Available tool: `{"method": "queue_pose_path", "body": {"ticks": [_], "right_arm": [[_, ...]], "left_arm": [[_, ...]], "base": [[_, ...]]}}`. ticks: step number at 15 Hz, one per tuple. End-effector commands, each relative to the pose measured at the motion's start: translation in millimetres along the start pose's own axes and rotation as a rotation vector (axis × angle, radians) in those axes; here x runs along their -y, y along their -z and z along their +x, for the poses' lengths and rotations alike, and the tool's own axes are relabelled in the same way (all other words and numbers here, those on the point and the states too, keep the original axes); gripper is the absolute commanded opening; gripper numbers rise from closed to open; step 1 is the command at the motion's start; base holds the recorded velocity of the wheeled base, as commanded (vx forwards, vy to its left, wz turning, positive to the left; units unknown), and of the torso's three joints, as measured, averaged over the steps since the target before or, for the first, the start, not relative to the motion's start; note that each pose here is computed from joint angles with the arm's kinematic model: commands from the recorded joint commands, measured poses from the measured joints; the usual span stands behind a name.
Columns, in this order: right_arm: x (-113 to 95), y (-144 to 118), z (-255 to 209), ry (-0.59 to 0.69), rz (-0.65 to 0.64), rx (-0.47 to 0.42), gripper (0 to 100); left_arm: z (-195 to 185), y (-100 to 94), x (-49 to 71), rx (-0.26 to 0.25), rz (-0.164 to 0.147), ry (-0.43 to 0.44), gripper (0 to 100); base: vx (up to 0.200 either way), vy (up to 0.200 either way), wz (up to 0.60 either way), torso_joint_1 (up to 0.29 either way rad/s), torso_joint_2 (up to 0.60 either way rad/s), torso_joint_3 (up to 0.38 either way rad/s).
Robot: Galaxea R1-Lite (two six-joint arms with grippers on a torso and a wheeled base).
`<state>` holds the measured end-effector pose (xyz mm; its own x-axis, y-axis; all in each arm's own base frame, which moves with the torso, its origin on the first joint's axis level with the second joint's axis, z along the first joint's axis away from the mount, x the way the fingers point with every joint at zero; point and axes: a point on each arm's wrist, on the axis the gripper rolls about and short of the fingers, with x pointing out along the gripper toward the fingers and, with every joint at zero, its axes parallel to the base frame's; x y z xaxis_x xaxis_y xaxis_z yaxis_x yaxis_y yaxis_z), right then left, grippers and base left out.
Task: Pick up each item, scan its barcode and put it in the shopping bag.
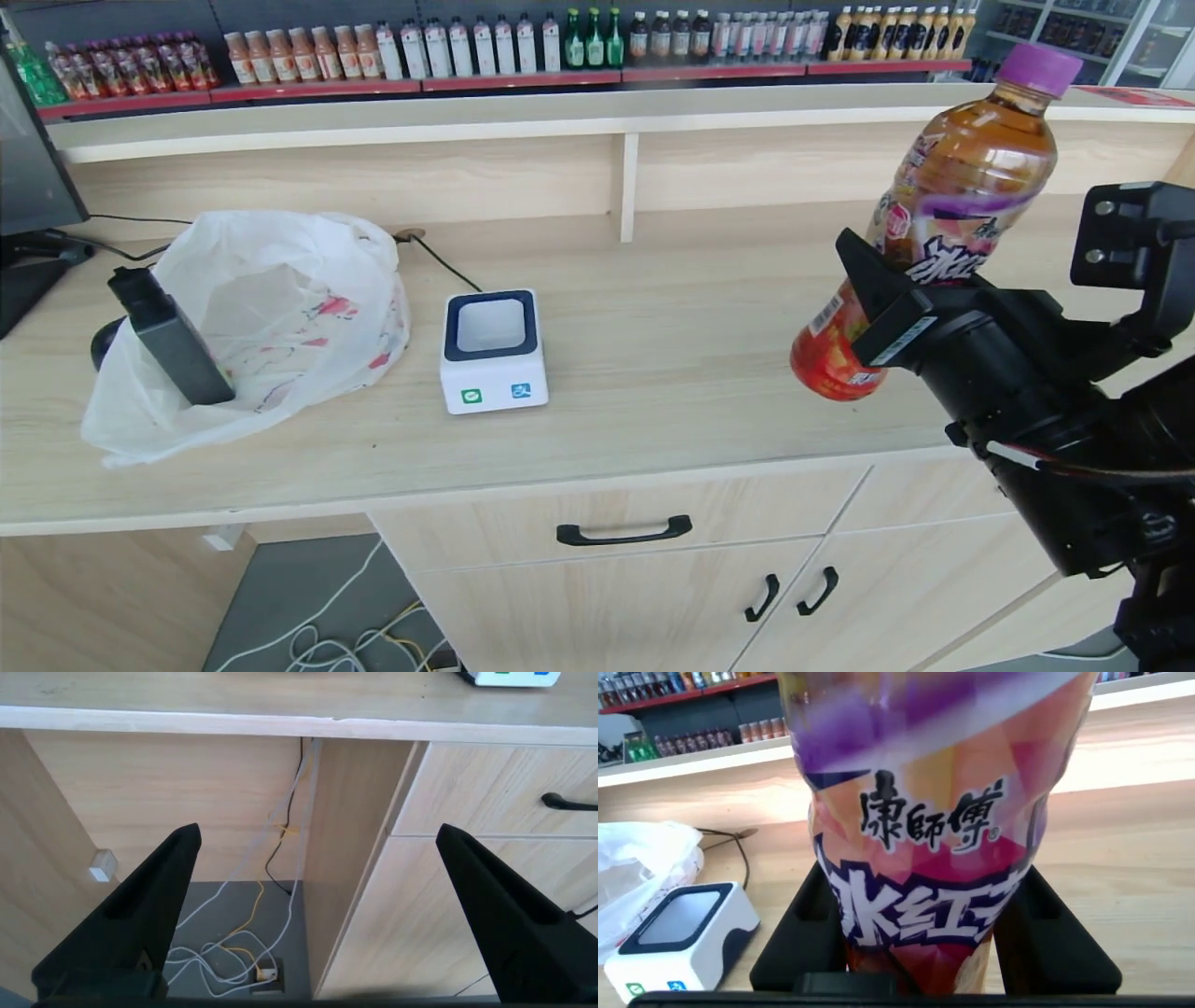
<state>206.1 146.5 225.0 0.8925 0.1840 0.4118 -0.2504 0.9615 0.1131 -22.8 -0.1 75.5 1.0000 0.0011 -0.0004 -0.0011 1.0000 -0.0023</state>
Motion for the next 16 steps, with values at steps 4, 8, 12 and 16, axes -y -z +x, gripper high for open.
{"method": "queue_pose_path", "body": {"ticks": [4, 8, 12, 16], "right_arm": [[1, -3, -1, -0.001, 0.003, 0.008, 0], [1, 0, -3, -0.002, -0.002, -0.004, 0], [-15, 6, -10, -0.066, 0.004, -0.034, 0], [-18, 1, -6, -0.072, -0.013, -0.018, 0]], "left_arm": [[0, 0.0, 0.0, 0.0, -0.002, 0.0, 100], [0, 0.0, 0.0, 0.0, -0.002, 0.0, 100], [0, 0.0, 0.0, 0.0, 0.002, 0.0, 100], [0, 0.0, 0.0, 0.0, 0.002, 0.0, 100]], "base": [[0.0, 0.2, 0.0, 0.002, 0.01, -0.001], [0.0, 0.2, 0.0, 0.004, 0.0, -0.002], [0.0, 0.1, 0.0, 0.001, 0.0, 0.0], [0.0, 0.0, 0.0, 0.0, 0.0, 0.0]]}}
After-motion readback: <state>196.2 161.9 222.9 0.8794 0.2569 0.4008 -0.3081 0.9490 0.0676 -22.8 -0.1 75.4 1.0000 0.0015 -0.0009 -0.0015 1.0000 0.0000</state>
